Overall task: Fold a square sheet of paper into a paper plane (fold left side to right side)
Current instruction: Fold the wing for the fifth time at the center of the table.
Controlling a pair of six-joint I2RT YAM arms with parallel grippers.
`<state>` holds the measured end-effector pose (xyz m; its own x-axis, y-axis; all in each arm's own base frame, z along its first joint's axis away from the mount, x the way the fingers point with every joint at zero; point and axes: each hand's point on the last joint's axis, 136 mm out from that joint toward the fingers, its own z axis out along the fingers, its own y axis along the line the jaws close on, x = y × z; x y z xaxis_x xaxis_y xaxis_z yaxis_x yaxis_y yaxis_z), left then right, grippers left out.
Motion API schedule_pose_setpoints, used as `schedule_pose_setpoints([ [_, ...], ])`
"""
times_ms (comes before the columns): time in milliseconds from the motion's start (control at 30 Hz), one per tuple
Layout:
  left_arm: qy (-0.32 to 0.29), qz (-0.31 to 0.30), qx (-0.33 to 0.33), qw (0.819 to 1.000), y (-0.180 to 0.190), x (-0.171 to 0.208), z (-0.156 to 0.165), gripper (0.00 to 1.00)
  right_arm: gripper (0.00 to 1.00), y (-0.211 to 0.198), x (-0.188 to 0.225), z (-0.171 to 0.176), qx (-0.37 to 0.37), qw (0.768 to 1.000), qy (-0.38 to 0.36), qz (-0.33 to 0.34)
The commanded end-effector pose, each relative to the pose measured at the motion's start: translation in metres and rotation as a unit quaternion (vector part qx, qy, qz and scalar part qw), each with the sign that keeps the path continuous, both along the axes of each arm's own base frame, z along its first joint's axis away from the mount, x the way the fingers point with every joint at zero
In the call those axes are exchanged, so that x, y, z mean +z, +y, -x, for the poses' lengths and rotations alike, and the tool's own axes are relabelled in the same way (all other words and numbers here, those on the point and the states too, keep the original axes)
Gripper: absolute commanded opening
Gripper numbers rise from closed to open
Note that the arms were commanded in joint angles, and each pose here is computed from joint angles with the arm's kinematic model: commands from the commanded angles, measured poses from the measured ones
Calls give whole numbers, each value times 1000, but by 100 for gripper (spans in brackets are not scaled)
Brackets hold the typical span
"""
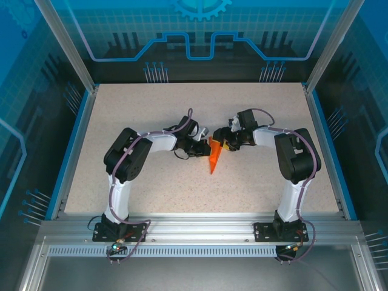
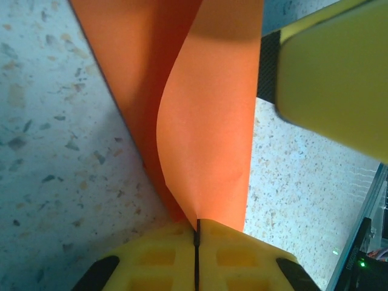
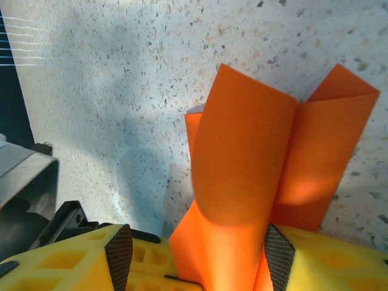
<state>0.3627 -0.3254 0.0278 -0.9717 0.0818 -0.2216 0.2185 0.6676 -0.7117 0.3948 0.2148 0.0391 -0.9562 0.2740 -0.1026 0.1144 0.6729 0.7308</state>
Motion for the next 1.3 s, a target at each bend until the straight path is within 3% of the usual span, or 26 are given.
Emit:
schedule_pose_setpoints([
  [0, -11, 29, -2, 1000, -3, 25, -1, 9, 62, 1, -6, 7, 2, 1000, 19, 6],
  [133, -5, 38, -6, 999, -7, 27, 1, 14, 62, -3, -17, 11, -2, 999, 43, 19],
  [433, 2, 58, -16, 998, -14, 38, 13, 43, 61, -8, -27, 20, -6, 997, 64, 35],
  [633, 1, 41, -24, 999, -19, 40, 29, 53, 60, -9, -29, 21, -8, 997, 67, 38],
  [1000, 13, -10, -34, 999, -20, 23, 38, 53, 59, -9, -29, 22, -7, 997, 68, 38],
  [1267, 19, -4, -49, 999, -28, 21, 41, 35, 58, -9, -31, 23, -5, 997, 71, 38],
])
